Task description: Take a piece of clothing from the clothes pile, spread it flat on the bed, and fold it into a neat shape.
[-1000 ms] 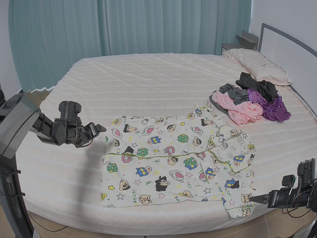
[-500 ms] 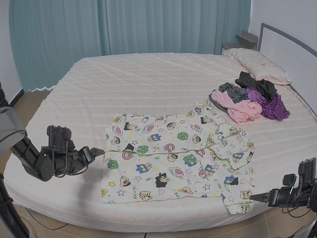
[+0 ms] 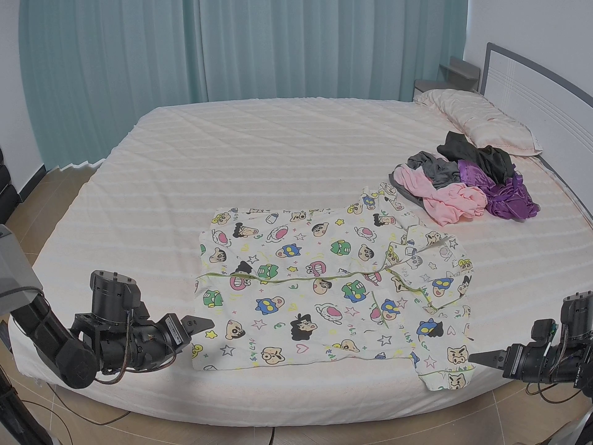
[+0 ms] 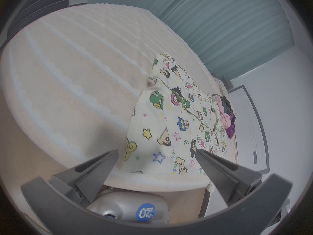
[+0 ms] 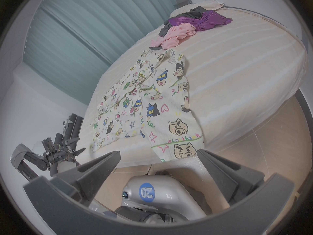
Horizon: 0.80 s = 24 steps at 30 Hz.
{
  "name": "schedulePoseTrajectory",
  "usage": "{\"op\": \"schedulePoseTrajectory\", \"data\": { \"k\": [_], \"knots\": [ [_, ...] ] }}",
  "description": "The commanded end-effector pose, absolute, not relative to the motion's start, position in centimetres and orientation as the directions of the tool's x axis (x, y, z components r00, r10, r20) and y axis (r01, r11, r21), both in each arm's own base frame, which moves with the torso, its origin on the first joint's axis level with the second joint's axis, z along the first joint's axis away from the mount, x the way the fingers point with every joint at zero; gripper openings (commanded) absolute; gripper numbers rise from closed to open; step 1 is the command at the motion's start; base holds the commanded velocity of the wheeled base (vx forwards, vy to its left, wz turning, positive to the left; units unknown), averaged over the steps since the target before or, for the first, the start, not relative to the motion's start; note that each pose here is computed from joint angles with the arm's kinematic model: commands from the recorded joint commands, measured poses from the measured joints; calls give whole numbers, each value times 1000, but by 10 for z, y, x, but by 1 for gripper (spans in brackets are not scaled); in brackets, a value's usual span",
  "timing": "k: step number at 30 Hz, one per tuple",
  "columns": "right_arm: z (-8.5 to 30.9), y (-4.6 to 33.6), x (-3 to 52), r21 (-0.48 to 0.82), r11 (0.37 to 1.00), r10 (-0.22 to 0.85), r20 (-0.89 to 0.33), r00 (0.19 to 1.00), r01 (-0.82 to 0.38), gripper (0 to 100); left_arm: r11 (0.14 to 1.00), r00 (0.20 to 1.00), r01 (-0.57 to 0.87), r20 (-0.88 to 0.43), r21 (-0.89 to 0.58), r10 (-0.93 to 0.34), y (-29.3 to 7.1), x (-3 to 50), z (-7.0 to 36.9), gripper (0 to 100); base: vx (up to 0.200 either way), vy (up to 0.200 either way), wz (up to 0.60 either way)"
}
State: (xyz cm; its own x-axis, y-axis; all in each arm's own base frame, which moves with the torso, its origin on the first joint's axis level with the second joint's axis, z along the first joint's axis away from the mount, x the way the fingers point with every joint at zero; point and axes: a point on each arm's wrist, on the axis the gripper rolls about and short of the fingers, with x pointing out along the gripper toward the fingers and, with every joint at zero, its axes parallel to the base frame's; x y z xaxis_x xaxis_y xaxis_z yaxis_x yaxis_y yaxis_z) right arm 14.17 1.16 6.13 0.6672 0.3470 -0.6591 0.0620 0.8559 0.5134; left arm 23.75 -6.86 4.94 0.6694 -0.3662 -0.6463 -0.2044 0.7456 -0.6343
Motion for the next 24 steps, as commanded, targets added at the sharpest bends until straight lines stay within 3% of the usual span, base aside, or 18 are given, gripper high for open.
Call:
{"op": "schedulePoseTrajectory", "data": {
  "k": [1, 6, 18, 24],
  "knots": [
    [61, 13, 143, 525, 848, 350, -651, 673, 66, 100, 747, 653, -199, -654, -634, -382, -74, 232, 48, 100, 0, 0, 0],
    [63, 13, 145, 539, 839, 352, -637, 686, 70, 100, 743, 650, -196, -652, -639, -390, -78, 230, 49, 100, 0, 0, 0],
    [74, 18, 158, 614, 783, 370, -592, 716, 102, 100, 742, 641, -195, -656, -641, -398, -82, 228, 47, 100, 0, -200, 0],
    [75, 22, 166, 618, 781, 385, -588, 711, 88, 100, 722, 646, -218, -652, -656, -397, -83, 229, 48, 100, 0, 0, 0]
  ]
}}
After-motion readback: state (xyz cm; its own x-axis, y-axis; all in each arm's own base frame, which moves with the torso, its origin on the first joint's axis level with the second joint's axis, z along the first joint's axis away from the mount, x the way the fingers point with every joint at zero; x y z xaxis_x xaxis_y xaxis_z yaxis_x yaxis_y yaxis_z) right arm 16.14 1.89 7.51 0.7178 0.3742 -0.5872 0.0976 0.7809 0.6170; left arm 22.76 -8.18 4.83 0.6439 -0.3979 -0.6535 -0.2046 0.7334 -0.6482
